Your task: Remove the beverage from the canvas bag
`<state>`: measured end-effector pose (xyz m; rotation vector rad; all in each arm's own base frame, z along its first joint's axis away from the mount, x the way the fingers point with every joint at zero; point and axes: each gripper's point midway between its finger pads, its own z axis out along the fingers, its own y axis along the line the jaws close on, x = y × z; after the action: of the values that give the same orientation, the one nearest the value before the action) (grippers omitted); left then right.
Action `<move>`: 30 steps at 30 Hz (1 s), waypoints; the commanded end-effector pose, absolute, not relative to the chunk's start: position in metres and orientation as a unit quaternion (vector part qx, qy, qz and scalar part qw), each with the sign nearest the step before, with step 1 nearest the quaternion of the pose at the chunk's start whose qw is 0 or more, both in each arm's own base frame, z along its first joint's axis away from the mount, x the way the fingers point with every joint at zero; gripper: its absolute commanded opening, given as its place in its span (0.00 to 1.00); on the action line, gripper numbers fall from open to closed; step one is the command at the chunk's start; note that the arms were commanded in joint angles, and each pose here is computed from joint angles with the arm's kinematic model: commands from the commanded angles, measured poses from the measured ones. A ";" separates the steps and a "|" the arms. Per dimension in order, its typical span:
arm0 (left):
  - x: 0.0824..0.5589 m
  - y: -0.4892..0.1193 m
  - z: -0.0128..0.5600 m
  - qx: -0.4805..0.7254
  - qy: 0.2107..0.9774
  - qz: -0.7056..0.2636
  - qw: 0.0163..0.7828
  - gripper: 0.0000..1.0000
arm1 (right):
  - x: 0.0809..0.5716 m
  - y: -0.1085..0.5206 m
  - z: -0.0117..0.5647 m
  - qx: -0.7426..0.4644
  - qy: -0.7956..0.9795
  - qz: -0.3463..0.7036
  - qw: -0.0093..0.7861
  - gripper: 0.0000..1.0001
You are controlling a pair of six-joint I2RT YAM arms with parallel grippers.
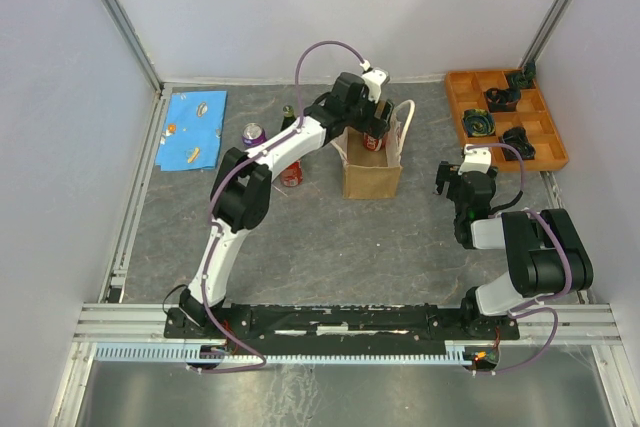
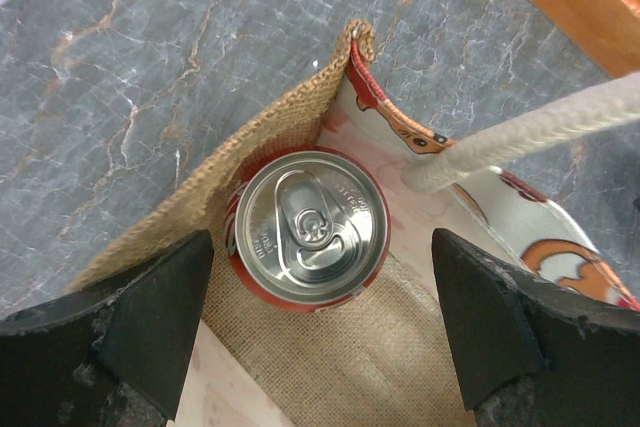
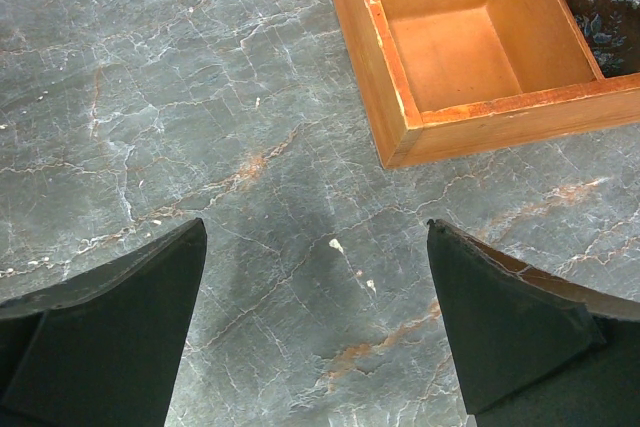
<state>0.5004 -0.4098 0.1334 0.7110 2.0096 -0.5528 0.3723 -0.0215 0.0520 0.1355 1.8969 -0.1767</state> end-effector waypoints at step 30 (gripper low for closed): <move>0.538 -0.429 0.162 0.231 0.783 -0.228 0.530 0.03 | 0.384 -0.021 0.071 0.058 0.793 -0.071 0.602 0.99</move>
<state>0.5175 -0.4087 0.0857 0.6667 2.0545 -0.4401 0.3723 -0.0215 0.0520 0.1352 1.8970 -0.1770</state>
